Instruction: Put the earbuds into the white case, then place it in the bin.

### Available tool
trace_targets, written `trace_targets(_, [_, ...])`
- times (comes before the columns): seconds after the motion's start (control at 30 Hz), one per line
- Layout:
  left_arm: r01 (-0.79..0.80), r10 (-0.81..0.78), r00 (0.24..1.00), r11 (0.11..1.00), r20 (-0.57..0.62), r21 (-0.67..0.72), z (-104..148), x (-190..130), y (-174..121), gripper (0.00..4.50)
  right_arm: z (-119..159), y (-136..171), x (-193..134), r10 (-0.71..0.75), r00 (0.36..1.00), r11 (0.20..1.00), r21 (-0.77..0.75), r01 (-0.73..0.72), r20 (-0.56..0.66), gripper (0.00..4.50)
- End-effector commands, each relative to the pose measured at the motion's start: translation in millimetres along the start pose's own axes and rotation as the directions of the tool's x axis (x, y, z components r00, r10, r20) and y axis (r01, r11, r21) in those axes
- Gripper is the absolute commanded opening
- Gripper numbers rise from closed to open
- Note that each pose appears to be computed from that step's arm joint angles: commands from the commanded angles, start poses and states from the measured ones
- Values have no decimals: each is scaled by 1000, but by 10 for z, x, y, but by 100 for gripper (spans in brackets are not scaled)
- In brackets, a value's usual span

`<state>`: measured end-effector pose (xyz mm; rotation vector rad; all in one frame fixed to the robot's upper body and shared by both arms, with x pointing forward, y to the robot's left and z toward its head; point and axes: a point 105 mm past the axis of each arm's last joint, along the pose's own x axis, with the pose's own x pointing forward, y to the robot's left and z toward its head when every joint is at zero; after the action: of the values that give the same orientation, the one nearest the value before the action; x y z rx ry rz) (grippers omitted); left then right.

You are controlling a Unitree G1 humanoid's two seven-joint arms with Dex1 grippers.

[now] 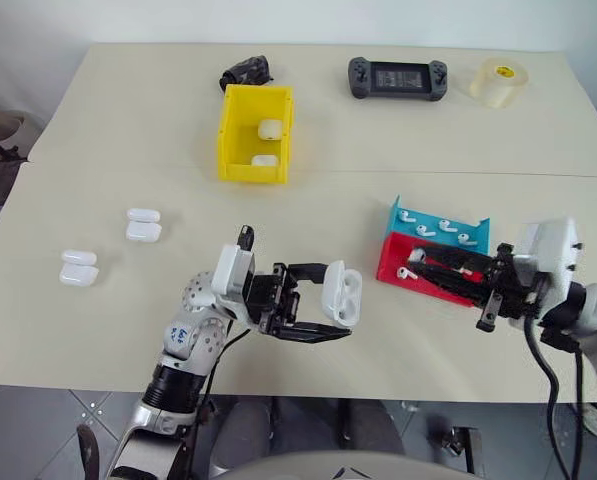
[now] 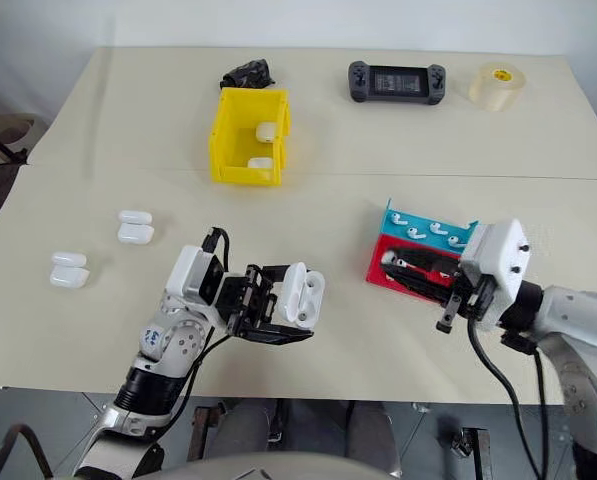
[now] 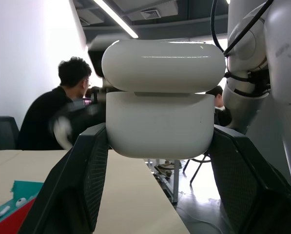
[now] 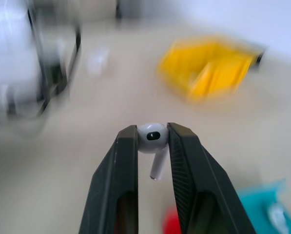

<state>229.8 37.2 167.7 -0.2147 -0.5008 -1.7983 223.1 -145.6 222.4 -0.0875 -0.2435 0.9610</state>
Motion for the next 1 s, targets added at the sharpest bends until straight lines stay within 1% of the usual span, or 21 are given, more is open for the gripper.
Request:
trace_targets(0.03, [29,-30,999,999,31,13,79,-5,36,274,218,165,91,-25,987,1000,21,22,158,50])
trace_targets(0.23, [59,-58,998,998,33,-11,98,10,118,274,263,342,227,-65,956,997,58,50,287,50])
trace_targets(0.53, [42,-40,999,998,35,-45,135,61,234,274,242,496,392,-44,932,997,79,16,359,50])
trace_targets(0.77, [27,-24,999,997,39,-67,162,84,268,274,210,491,427,-48,927,997,71,23,371,50])
trace_targets(1.0, [22,-19,999,998,48,-58,185,95,271,274,64,489,402,-44,943,996,82,18,330,50])
